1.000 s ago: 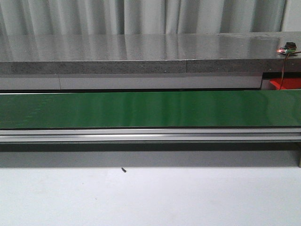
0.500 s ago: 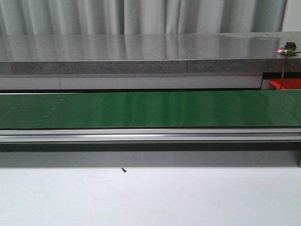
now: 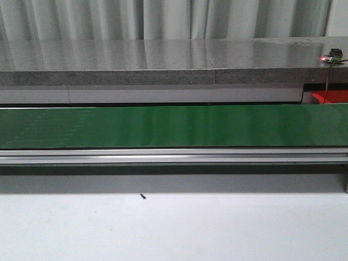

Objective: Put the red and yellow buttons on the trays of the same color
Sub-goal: 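Lower the yellow button into the yellow tray and release it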

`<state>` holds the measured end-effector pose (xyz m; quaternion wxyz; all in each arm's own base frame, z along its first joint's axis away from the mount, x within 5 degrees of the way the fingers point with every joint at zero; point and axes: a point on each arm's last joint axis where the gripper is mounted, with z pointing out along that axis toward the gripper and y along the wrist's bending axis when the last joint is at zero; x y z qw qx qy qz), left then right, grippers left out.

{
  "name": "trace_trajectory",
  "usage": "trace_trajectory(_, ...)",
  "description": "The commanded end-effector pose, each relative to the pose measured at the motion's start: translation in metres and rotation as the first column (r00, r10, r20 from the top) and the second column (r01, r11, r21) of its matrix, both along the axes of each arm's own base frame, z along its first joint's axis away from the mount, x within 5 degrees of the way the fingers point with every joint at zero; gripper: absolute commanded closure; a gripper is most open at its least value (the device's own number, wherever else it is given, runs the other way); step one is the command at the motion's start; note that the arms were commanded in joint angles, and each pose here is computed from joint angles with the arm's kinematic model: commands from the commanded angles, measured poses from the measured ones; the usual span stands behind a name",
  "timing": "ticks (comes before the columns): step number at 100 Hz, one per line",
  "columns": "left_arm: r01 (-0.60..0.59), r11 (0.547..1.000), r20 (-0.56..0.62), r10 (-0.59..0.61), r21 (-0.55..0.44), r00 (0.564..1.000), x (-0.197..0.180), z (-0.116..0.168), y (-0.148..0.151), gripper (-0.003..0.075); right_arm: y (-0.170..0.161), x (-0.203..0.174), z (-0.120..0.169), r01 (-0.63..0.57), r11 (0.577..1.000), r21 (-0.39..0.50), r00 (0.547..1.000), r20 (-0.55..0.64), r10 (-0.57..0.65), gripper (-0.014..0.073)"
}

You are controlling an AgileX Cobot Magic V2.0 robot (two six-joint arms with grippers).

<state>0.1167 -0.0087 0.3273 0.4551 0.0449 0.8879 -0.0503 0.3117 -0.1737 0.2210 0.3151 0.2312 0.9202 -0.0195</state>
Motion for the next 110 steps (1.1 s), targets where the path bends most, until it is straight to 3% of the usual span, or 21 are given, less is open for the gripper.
trace_trajectory(1,-0.008,1.0,0.1,0.009,-0.013,0.995,0.003,0.014,0.0,0.074,-0.008,0.003,0.019,0.032,0.998,-0.063,0.996,0.091,-0.026,0.0426)
trace_trajectory(28,-0.008,1.0,0.1,0.009,-0.013,0.995,0.003,0.014,0.0,0.074,-0.013,0.009,-0.01,0.033,0.999,-0.022,0.999,0.023,-0.032,0.0426)
trace_trajectory(46,-0.008,1.0,0.1,0.009,-0.013,0.995,0.003,0.014,0.0,0.074,-0.014,0.009,-0.013,0.026,0.999,-0.036,1.0,0.013,-0.026,0.0405)
trace_trajectory(52,-0.008,1.0,0.1,0.009,-0.013,0.995,0.003,0.014,0.0,0.074,-0.015,0.009,-0.013,0.016,0.999,-0.049,1.0,0.006,-0.016,0.0347)
trace_trajectory(65,-0.008,1.0,0.1,0.009,-0.013,0.995,0.003,0.014,0.0,0.074,-0.015,0.009,-0.014,0.01,0.999,-0.05,1.0,-0.001,-0.01,0.0102)
trace_trajectory(72,-0.008,1.0,0.1,0.009,-0.013,0.995,0.003,0.014,0.0,0.074,-0.014,0.008,-0.014,0.009,0.999,-0.048,1.0,-0.004,-0.009,0.0041)
trace_trajectory(90,-0.008,1.0,0.1,0.009,-0.013,0.995,0.003,0.014,0.0,0.074,-0.012,0.006,-0.006,0.004,0.999,-0.052,1.0,0.004,-0.004,0.0084)
trace_trajectory(110,-0.008,1.0,0.1,0.009,-0.013,0.995,0.003,0.014,0.0,0.074,-0.005,-0.003,0.025,0.003,0.996,-0.094,0.997,0.072,0.004,0.0167)
